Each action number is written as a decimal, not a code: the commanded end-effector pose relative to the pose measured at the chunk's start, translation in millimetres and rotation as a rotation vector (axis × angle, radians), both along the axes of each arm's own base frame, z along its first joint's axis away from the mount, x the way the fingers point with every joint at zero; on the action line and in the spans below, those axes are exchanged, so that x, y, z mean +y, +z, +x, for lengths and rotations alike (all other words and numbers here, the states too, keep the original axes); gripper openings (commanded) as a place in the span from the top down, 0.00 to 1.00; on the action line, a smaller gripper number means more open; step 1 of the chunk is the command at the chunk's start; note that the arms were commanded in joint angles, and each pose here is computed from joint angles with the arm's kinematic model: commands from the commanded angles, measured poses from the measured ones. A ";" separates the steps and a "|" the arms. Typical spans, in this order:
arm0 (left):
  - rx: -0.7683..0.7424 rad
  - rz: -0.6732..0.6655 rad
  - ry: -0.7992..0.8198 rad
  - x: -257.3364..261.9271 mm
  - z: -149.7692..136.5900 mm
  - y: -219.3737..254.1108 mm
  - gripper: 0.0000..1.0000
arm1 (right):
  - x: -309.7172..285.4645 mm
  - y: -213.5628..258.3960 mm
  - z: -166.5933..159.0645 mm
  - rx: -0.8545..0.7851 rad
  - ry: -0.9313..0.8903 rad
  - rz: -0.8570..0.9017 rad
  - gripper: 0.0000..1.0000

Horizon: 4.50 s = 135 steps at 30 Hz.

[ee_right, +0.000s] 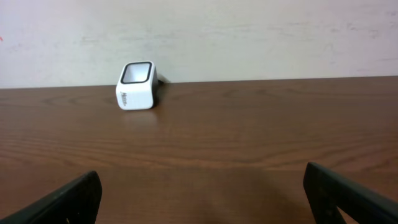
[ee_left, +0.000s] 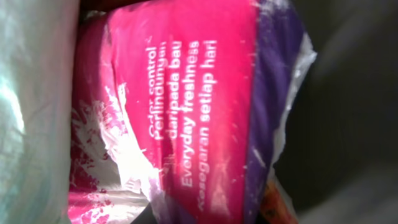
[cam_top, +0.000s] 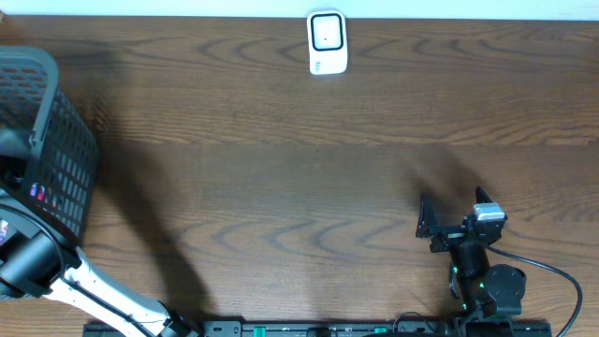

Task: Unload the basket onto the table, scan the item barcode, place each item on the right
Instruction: 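Grasp the pink-purple wrapped pack in the basket with the left gripper, then carry the pink pack out and set it near the scanner, then reach the left gripper back into the basket for the green wipes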

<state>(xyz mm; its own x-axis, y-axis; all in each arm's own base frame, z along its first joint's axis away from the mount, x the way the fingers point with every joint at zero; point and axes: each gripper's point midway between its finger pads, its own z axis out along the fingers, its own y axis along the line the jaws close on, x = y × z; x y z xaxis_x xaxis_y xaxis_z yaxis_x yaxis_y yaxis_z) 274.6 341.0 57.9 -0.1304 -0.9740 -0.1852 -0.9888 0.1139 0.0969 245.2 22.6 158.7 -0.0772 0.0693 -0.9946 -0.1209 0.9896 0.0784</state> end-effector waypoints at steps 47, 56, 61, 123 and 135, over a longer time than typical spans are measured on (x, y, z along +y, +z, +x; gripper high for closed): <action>-1.107 -0.028 -1.208 -362.4 167.4 327.4 0.93 | 1.1 -0.5 -0.3 -0.001 0.005 -0.009 0.01; -0.659 -0.063 -1.378 -474.1 170.9 184.5 0.92 | 1.1 -0.5 -0.3 -0.001 0.005 -0.009 0.01; -0.509 -0.161 -1.470 -524.1 169.3 113.5 0.92 | 1.0 -0.5 -0.3 -0.001 0.004 -0.009 0.01; 0.092 0.140 0.285 13.1 -30.0 25.6 0.04 | 1.0 -0.5 -0.3 -0.001 0.004 -0.009 0.01; 0.242 0.045 0.269 -0.6 -47.7 -26.2 0.13 | 1.0 -0.5 -0.3 -0.001 0.004 -0.009 0.01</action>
